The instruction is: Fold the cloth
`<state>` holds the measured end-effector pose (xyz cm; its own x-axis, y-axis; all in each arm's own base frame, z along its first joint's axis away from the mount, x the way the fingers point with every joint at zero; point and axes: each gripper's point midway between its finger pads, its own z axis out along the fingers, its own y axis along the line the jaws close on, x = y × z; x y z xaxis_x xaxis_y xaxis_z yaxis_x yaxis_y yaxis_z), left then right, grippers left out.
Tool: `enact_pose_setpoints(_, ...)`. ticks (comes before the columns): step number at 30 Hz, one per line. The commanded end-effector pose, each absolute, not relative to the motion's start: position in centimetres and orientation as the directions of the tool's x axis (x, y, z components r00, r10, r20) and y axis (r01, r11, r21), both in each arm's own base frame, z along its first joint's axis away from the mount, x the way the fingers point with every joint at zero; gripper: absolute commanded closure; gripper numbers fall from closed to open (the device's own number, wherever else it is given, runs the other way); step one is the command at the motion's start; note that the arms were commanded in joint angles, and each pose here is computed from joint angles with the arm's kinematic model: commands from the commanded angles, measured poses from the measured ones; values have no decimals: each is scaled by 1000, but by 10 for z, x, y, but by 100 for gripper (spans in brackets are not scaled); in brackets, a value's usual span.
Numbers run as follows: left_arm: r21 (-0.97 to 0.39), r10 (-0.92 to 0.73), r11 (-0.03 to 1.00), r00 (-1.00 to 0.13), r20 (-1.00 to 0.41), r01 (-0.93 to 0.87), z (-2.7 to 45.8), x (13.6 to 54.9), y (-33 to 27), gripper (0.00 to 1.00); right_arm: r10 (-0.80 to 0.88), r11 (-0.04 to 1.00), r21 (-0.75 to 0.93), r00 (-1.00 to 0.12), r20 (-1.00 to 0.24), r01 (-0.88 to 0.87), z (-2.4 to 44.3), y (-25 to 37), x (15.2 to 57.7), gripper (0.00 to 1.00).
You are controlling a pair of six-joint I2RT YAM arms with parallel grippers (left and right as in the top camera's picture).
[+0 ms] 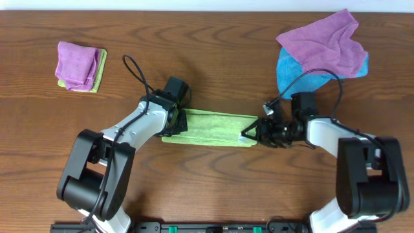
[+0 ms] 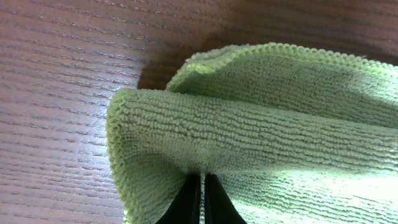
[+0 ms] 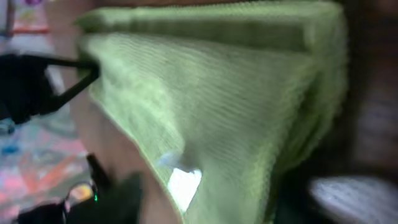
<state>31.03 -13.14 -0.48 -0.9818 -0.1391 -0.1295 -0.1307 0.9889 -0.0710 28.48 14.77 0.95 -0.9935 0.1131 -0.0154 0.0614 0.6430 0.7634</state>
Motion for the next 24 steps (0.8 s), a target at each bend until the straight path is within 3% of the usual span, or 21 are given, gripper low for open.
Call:
enact_pose_setpoints(1, -19, -142, 990, -990, -7, -142, -34, 278, -122, 94, 135, 664, 739, -990, 26, 110, 2, 150, 285, 96)
enact_pose_setpoints(4, -63, -154, 986, -988, 7, -154, -29, 279, -126, 94, 152, 686, 717, -988, 30, 127, 10, 144, 296, 99)
enact_pose_setpoints(6, -98, -173, 980, -985, 1, -172, -14, 282, -125, 94, 167, 760, 631, -985, 43, 156, 15, 126, 302, 99)
enact_pose_setpoints(11, -172, -215, 966, -968, -128, -192, 53, 301, -114, 94, 187, 962, 190, -981, 61, 195, 47, 51, 306, 99)
enact_pose_setpoints(13, -211, -235, 958, -952, -197, -193, 87, 302, -109, 94, 222, 974, -49, -974, 44, 219, 70, 14, 305, 98)
enact_pose_setpoints(16, -265, -248, 948, -929, -274, -174, 126, 294, -107, 94, 252, 943, -223, -968, -6, 246, 94, -6, 307, 99)
enact_pose_setpoints(20, -324, -259, 936, -893, -369, -137, 171, 275, -102, 94, 188, 950, -246, -981, -47, 193, 98, 25, 313, 99)
enact_pose_setpoints(24, -360, -270, 927, -856, -441, -107, 203, 252, -95, 94, 3, 973, -231, -996, -86, 23, 84, 97, 317, 98)
